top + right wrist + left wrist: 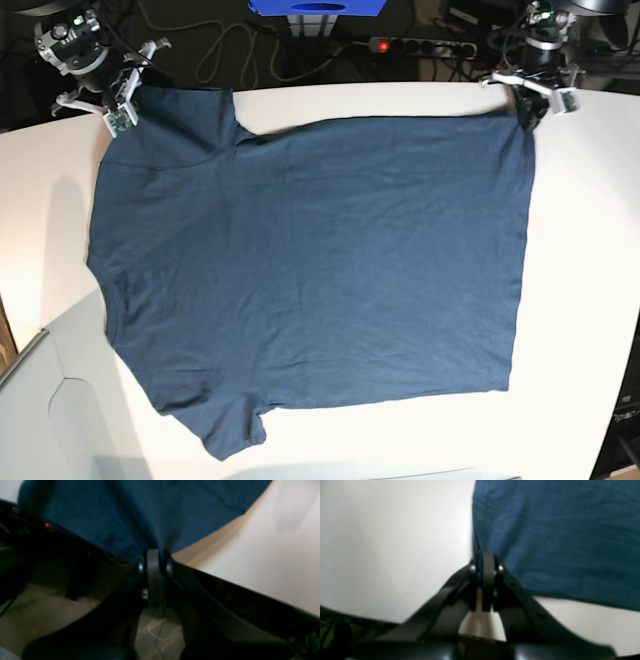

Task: Fold the T-shirt properly
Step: 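Pull both shoulder corners apart and toward the robot to flatten the shirt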

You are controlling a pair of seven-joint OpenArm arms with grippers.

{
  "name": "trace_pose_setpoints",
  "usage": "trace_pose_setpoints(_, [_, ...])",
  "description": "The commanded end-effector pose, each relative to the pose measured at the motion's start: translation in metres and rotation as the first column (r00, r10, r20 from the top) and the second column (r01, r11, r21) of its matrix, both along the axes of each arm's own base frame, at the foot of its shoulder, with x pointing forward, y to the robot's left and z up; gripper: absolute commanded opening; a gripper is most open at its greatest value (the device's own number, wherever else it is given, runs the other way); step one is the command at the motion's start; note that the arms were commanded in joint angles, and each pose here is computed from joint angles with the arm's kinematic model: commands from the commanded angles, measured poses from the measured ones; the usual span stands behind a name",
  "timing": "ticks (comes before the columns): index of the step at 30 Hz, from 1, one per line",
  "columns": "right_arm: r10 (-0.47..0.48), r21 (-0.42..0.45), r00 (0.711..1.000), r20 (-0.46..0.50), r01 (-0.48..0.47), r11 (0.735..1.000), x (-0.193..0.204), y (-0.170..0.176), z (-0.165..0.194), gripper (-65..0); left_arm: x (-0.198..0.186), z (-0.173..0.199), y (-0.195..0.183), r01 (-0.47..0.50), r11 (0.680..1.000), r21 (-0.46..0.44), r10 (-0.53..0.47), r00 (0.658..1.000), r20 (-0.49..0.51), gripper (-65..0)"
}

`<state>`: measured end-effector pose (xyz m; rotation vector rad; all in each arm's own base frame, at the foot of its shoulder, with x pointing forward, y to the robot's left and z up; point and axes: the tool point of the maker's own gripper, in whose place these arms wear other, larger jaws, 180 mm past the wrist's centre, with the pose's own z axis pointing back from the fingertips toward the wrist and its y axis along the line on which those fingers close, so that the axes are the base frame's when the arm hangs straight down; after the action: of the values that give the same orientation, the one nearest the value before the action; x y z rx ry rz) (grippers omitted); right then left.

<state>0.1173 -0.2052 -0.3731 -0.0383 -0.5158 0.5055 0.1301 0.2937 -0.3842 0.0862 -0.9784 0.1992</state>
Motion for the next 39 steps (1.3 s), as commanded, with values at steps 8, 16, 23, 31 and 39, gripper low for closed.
trace_pose_setpoints(8, [0.052, 0.022, 0.998, 0.030, -0.052, 0.998, -0.003, 0.005, 0.008, -64.7, -0.001, 0.020, 0.007, -0.027, 0.999, 0.027, 0.025, 0.998, 0.055, -65.0])
trace_pose_setpoints(16, [0.106, 0.073, 0.994, 0.028, -0.107, 0.992, 0.004, 0.028, 0.000, -64.5, -0.003, 0.017, 0.005, -0.040, 0.999, 0.015, 0.039, 0.998, 0.052, -65.0])
trace_pose_setpoints(23, [0.093, 0.080, 0.995, -0.021, -0.091, 0.993, 0.002, 0.025, -0.016, -64.6, -0.003, 0.018, 0.007, -0.044, 0.999, 0.018, 0.043, 0.998, 0.053, -65.0])
trace_pose_setpoints(31, [0.106, 0.065, 0.994, -0.022, -0.104, 0.992, 0.005, 0.020, -0.016, -64.5, -0.003, 0.017, 0.006, -0.043, 0.999, 0.016, 0.042, 0.998, 0.052, -65.0])
trace_pose_setpoints(39, [0.105, 0.064, 0.994, -0.015, -0.104, 0.993, 0.008, 0.019, -0.015, -63.7, -0.003, 0.017, 0.006, -0.043, 0.999, 0.016, 0.042, 0.998, 0.052, -65.0])
